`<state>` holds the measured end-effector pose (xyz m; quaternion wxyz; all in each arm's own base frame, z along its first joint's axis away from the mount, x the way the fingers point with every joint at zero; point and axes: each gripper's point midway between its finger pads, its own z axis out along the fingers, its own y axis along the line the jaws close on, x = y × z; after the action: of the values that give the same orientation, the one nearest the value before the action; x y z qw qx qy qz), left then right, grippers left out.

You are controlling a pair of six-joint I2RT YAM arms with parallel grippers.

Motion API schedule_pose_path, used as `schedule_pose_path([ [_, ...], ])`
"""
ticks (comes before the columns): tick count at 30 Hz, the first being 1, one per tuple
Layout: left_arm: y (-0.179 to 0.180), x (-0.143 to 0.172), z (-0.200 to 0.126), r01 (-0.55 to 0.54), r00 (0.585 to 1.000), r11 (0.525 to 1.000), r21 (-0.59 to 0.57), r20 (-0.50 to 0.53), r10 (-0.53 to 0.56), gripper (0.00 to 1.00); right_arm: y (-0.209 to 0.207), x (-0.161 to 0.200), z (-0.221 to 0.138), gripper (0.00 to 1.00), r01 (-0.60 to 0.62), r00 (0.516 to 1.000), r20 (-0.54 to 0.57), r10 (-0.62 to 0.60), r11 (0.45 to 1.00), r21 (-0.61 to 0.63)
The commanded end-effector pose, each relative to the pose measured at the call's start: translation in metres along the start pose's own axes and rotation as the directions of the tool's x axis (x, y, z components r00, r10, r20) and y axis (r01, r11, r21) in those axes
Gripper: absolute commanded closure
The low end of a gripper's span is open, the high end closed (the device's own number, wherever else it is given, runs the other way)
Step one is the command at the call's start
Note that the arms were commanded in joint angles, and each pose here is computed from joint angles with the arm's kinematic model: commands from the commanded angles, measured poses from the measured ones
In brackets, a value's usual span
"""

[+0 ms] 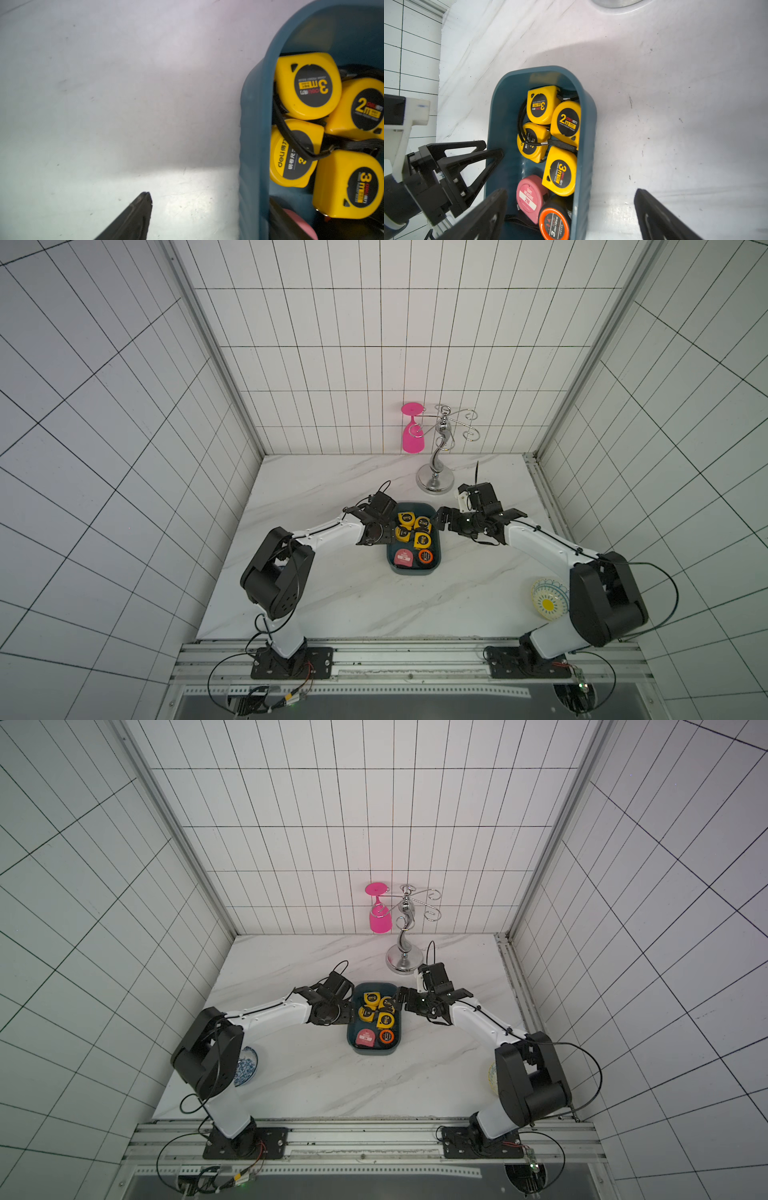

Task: Take the tape measure out of the storage box
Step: Move the storage box to the center of the board.

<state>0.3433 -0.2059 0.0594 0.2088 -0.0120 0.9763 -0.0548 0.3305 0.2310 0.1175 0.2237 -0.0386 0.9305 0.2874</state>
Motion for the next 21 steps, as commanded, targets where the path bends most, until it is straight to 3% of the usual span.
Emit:
schedule_pose_path([
  [1,0.032,0.005,-0.009,0.032,0.999,0.995,-0.096,0.001,-0.032,0.20,-0.006,0.007,0.002,0.01,0.005,1.000,-0.020,-0.005,1.000,0.015],
  [11,0.073,0.014,-0.025,0.065,0.998,0.983,-0.172,0.005,-0.065,0.20,-0.005,0.007,0.006,0.01,0.001,0.999,-0.033,-0.001,1.000,0.010],
  [21,-0.002,-0.012,-0.066,-0.045,0.997,0.997,0.060,0.058,0.042,0.14,-0.007,0.014,0.004,0.01,-0.002,0.999,-0.039,0.002,1.000,0.007],
])
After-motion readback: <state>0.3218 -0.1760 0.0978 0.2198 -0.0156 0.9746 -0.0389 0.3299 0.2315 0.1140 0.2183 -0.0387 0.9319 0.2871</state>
